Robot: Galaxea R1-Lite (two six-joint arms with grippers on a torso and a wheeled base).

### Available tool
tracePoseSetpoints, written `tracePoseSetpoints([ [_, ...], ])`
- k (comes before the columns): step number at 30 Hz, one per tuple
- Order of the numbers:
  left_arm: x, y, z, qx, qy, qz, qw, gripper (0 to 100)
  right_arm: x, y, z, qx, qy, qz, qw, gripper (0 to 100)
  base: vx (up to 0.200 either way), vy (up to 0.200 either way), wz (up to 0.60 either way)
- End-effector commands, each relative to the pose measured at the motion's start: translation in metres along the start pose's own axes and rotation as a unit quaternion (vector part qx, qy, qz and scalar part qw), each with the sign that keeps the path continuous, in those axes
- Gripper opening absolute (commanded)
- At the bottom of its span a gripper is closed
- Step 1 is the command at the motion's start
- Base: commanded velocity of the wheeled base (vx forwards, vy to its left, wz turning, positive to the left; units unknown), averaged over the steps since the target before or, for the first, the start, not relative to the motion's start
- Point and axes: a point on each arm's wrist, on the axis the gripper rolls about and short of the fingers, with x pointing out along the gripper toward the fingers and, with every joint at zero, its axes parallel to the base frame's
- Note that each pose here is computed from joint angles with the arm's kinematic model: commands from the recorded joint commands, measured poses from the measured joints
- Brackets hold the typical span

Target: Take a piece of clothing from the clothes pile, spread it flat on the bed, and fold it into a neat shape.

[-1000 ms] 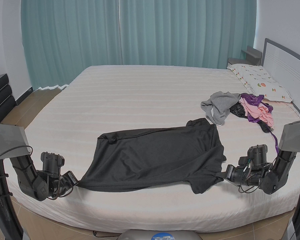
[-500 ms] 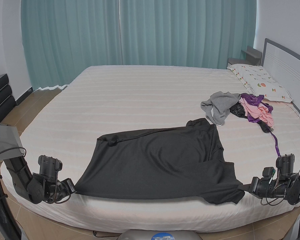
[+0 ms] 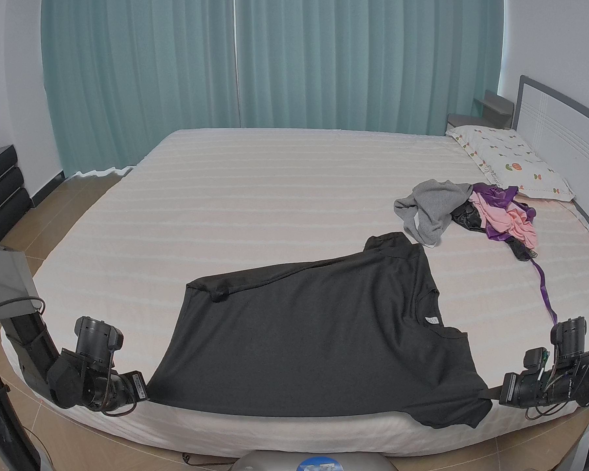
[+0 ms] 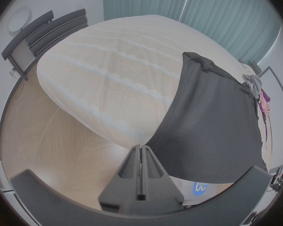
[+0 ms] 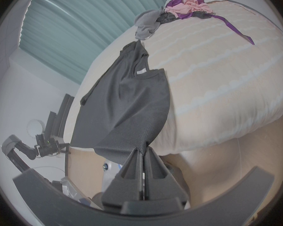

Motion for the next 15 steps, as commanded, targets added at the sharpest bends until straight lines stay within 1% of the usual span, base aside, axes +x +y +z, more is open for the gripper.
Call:
tracePoseSetpoints([
  [1,0.000,-0.001,-0.009,0.014,0.016,0.004,0.9998,0,0.000,-0.004,-0.010,-0.003,0.033,-0.010,0.9994,0,0.000,0.000,0.00],
  [8,0.000,0.000,-0.011,0.025,0.026,0.008,0.9993,0,0.018,-0.014,-0.014,-0.036,0.072,-0.019,0.9965,0,0.000,0.000,0.00],
  [9,0.000,0.000,-0.012,0.025,0.027,0.008,0.9993,0,0.020,-0.015,-0.014,-0.039,0.073,-0.019,0.9964,100,0.000,0.000,0.00],
  [12,0.001,0.000,-0.012,0.026,0.029,0.008,0.9992,0,0.023,-0.015,-0.010,-0.045,0.061,-0.012,0.9970,100,0.000,0.000,0.00],
  [15,0.003,0.000,-0.012,0.026,0.031,0.009,0.9991,0,0.029,-0.016,-0.002,-0.054,0.037,-0.006,0.9978,100,0.000,0.000,0.00],
])
